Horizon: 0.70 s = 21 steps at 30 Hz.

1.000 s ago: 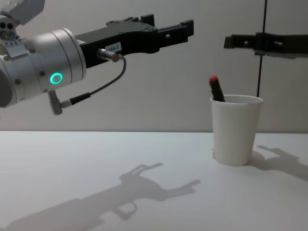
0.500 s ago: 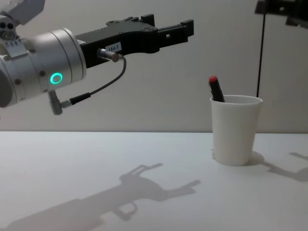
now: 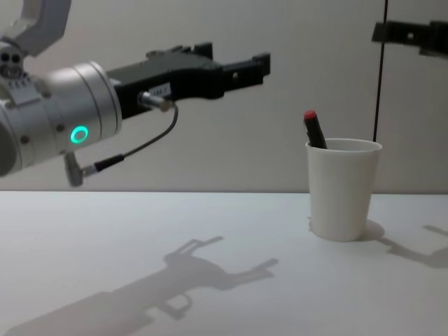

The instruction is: Place the pen into the pen holder.

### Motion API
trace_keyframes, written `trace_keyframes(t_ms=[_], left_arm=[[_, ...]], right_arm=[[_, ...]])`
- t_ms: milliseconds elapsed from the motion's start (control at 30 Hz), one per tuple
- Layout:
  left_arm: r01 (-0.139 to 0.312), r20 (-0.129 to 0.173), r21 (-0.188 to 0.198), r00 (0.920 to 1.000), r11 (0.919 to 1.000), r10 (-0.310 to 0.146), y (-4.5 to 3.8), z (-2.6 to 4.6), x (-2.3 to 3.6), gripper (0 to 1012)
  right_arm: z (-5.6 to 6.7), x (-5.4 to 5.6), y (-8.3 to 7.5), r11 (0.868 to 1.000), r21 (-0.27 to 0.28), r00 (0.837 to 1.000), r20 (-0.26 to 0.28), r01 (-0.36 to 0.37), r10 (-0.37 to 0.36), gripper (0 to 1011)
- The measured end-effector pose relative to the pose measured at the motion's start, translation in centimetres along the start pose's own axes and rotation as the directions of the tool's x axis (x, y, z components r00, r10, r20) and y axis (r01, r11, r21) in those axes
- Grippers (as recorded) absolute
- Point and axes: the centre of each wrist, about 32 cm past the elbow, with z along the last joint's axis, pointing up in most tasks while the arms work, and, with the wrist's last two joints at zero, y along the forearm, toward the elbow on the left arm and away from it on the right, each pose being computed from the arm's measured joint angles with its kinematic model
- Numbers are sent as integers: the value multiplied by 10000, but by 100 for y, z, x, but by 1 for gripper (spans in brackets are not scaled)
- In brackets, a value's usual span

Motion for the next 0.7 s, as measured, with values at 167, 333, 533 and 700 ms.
trace_keyframes(t_ms=[167,333,533,700], left_arm=[[-585,179,435,9982,9973,578,67,-65,-68,1001],[-1118,382,807,9933,9904,1090,127,-121,-130,1001],[-1817,712,1258,9822,9753,1738,210,-195,-213,1001],[-2412,1046,1591,9683,9573,2266,280,-251,-283,1001]], right_arm=[[-169,-83,-72,9994,-94,9991,274,331,-329,1001],[-312,-159,-139,9980,-152,9967,525,620,-612,1001],[-491,-264,-236,9952,-192,9918,866,962,-942,1001],[-638,-359,-325,9921,-207,9861,1147,1235,-1203,1001]])
